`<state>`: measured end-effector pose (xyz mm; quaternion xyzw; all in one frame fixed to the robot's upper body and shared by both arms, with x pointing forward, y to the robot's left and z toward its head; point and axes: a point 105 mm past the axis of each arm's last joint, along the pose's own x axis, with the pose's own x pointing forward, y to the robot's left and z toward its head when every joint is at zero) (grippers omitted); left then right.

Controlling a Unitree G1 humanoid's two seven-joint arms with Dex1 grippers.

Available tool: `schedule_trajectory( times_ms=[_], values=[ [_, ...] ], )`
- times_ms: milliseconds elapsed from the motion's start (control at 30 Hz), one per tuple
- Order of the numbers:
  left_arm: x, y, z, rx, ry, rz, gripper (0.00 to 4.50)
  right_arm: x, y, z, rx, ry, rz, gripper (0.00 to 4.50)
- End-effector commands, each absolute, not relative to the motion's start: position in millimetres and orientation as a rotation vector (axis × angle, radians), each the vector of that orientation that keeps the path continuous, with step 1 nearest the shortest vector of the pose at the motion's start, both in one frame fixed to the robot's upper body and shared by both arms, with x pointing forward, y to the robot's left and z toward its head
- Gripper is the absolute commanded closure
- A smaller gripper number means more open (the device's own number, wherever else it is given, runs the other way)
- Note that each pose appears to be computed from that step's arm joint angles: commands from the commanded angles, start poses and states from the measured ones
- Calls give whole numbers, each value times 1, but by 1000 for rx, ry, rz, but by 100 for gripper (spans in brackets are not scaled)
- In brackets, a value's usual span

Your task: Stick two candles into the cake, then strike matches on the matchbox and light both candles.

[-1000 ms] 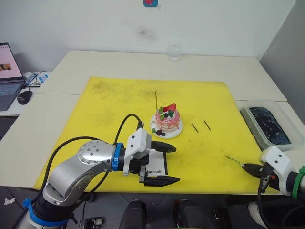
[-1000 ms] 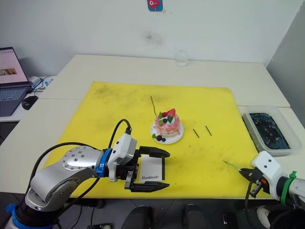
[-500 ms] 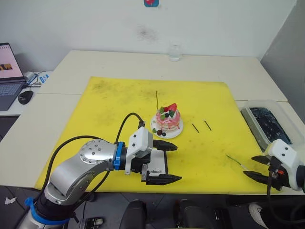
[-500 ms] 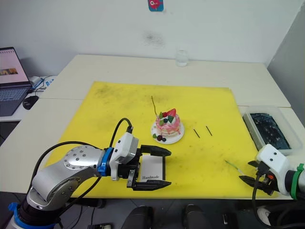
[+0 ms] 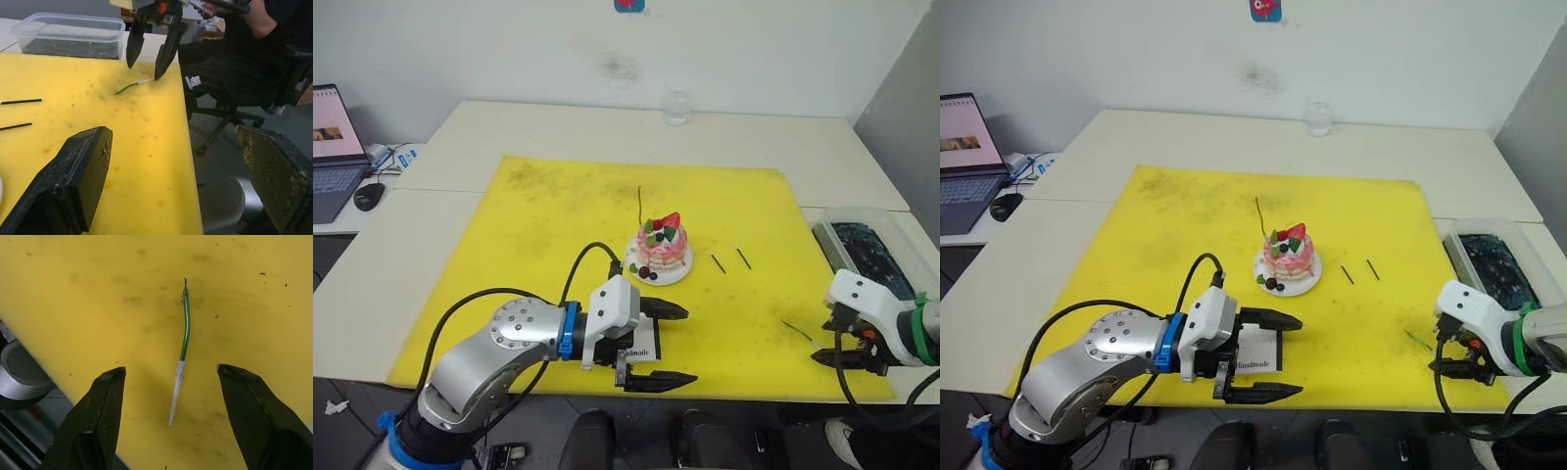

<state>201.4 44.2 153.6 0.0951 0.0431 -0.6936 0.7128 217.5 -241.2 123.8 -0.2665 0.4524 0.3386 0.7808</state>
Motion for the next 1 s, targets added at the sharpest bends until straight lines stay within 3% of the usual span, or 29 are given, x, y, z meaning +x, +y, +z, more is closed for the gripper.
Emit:
schedule_trajectory(
  times_ms=[33,567,667,900,1000],
  values=[
    [195,37,162,233,35,-1555,0,223,-245,123,-609,983,712,141],
    [193,32,159,222,24,-1553,0,224,-241,111,-594,983,729,141],
    [194,33,159,222,24,-1550,0,223,-241,109,-594,987,730,196],
    [195,35,158,220,24,-1544,0,223,-239,107,-596,989,733,445],
    [195,35,157,218,24,-1541,0,225,-240,109,-591,986,726,448]
  ],
)
